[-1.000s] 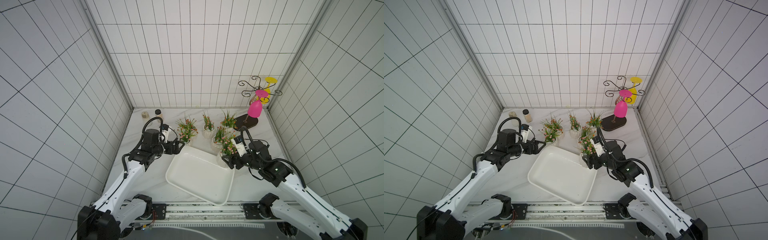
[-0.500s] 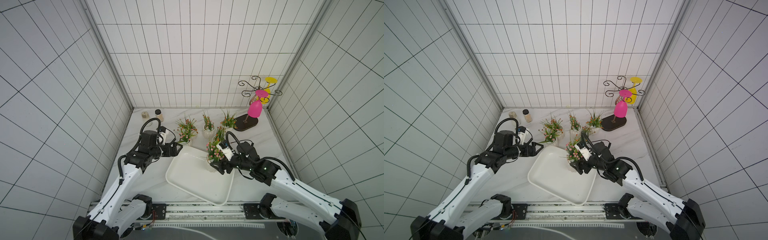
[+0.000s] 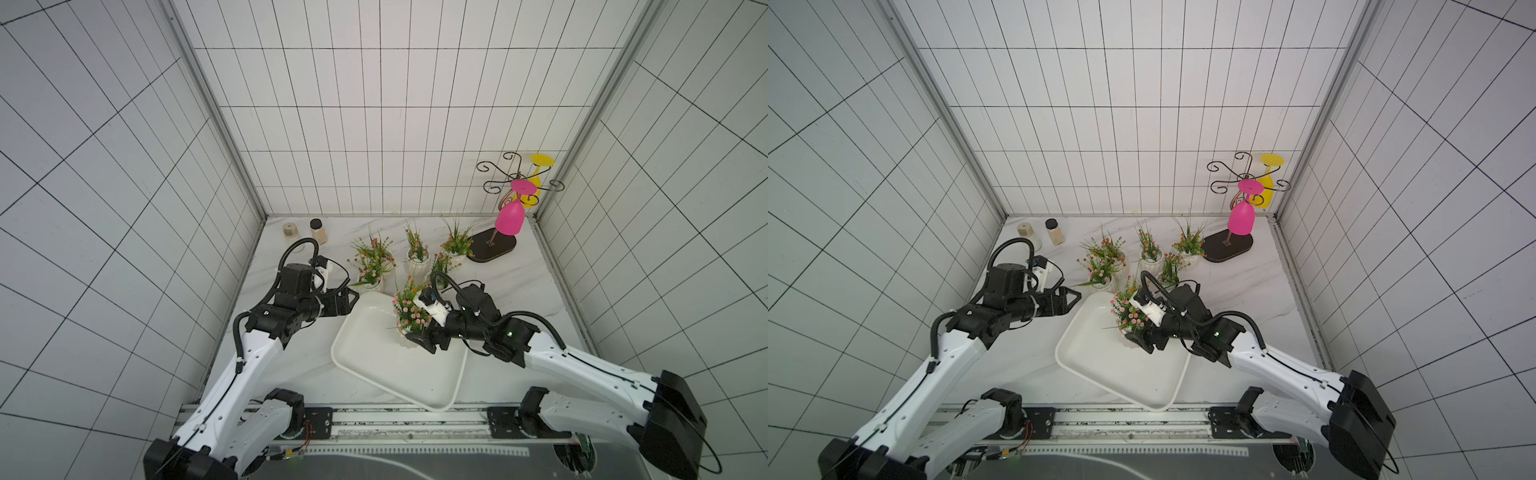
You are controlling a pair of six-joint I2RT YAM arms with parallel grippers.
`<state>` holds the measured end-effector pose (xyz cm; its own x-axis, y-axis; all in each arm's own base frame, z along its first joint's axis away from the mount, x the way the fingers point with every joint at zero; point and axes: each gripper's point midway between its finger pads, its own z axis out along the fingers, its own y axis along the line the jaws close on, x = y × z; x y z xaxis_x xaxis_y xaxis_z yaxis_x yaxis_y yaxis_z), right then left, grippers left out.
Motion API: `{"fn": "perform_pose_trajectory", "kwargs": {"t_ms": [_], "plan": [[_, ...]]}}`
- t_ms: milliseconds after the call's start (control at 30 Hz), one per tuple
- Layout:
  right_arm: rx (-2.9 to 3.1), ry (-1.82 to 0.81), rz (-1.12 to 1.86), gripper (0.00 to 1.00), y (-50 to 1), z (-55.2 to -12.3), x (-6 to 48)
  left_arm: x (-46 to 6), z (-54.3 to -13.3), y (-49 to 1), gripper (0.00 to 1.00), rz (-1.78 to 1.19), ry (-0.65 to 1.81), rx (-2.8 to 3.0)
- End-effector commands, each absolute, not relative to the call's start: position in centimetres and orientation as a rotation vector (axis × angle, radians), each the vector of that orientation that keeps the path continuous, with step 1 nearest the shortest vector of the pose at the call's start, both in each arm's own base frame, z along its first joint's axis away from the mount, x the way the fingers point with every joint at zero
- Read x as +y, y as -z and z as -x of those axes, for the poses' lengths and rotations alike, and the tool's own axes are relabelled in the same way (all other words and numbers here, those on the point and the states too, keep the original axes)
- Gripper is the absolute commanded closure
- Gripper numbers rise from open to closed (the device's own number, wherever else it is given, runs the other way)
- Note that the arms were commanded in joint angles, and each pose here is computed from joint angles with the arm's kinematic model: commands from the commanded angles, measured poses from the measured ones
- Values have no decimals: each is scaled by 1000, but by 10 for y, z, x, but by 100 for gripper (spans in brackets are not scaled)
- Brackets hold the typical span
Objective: Put the potted gypsophila into the storage box
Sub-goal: Place the baby's breath potted plant at the storage box.
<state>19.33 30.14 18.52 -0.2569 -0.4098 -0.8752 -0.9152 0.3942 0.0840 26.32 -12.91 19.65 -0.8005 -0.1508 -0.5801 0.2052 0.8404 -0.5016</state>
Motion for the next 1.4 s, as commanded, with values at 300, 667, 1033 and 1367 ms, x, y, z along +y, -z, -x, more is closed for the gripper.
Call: {"fn": "perform_pose_trajectory", "kwargs": {"t_ms": [300,667,1033,1367], "plan": [[1537,-833,1199,24,-250,-208,350,-106,-268,-177,26,56,650,2429],[1507,-839,1246,25,-236,-217,378,-100,-268,-164,30,60,636,2456],[1483,-839,1259,25,-226,-227,398,-99,-268,-161,32,55,639,2441],[1475,-837,1259,25,-216,-239,414,-99,-268,-160,33,54,636,2438]]}}
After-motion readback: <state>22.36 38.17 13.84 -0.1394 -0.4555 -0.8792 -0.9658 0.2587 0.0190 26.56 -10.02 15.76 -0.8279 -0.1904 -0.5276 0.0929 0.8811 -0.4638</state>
